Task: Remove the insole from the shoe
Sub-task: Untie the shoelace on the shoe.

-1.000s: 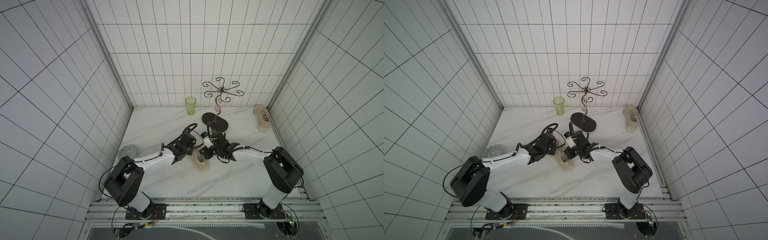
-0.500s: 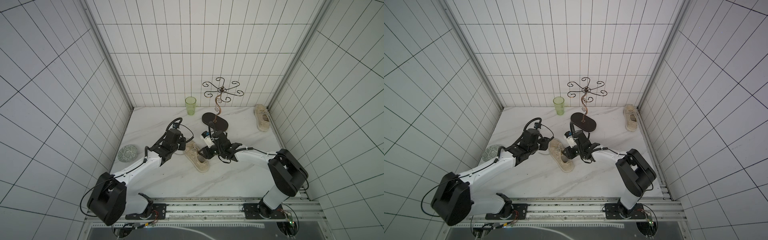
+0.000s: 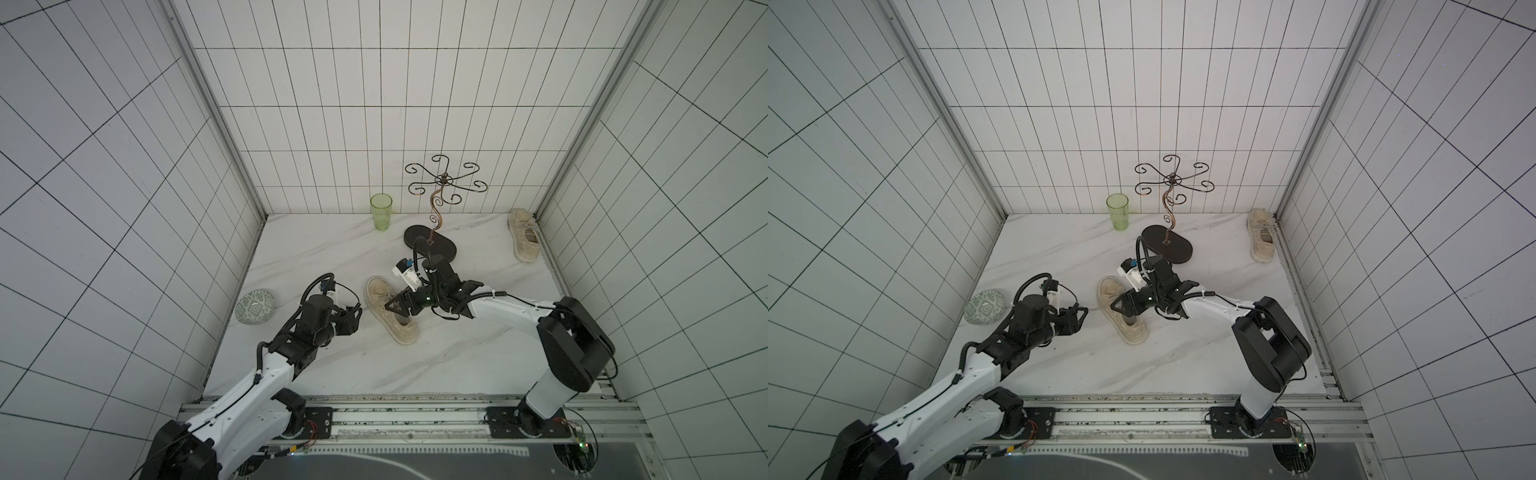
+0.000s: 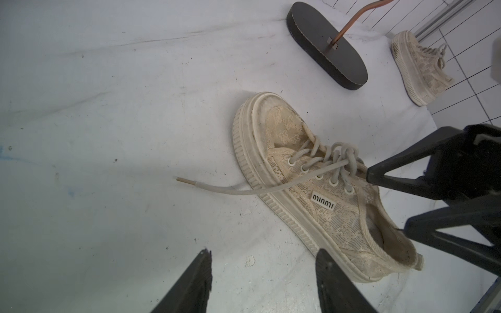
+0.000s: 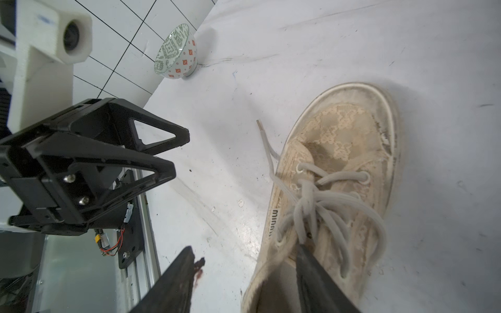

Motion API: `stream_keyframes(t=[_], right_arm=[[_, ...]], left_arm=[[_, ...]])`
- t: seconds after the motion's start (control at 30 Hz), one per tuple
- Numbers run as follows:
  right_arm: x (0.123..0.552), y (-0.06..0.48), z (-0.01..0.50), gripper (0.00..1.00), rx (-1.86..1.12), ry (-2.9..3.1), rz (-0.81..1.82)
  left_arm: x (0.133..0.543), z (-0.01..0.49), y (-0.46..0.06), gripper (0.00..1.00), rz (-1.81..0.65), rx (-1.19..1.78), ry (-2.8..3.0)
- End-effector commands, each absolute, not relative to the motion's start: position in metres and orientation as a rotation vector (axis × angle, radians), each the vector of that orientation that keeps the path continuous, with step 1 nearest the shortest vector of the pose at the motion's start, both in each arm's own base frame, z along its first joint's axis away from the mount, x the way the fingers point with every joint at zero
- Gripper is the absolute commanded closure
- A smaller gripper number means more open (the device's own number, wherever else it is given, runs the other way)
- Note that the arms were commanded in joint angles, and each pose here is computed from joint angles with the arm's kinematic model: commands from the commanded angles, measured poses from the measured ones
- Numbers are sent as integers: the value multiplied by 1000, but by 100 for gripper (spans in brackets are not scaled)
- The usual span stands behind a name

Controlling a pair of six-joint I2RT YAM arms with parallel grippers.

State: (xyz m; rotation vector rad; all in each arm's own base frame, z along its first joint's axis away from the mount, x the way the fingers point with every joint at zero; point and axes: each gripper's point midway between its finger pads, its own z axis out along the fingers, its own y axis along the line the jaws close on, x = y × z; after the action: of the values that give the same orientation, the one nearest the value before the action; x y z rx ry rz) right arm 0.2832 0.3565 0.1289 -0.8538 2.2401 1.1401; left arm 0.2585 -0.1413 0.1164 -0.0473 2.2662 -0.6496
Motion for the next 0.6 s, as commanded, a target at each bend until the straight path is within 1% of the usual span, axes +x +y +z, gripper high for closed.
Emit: stream_keyframes(t=[0.0,0.13,0.37,0.57], right_arm=[[303,377,169,40,-855,2139,1217],[318,379,164,40,-824,2169,1158],[327,383,174,39,-803,2158,1148],[330,374,156,39,-795,2235,1056]], left_arm=[[256,124,-139,38,-698,-95,2206],[252,126,-135,37,-709,-109,2159],[250,122,-134,35,-708,-104,2167],[250,119,-137,35,-716,-97,2183]])
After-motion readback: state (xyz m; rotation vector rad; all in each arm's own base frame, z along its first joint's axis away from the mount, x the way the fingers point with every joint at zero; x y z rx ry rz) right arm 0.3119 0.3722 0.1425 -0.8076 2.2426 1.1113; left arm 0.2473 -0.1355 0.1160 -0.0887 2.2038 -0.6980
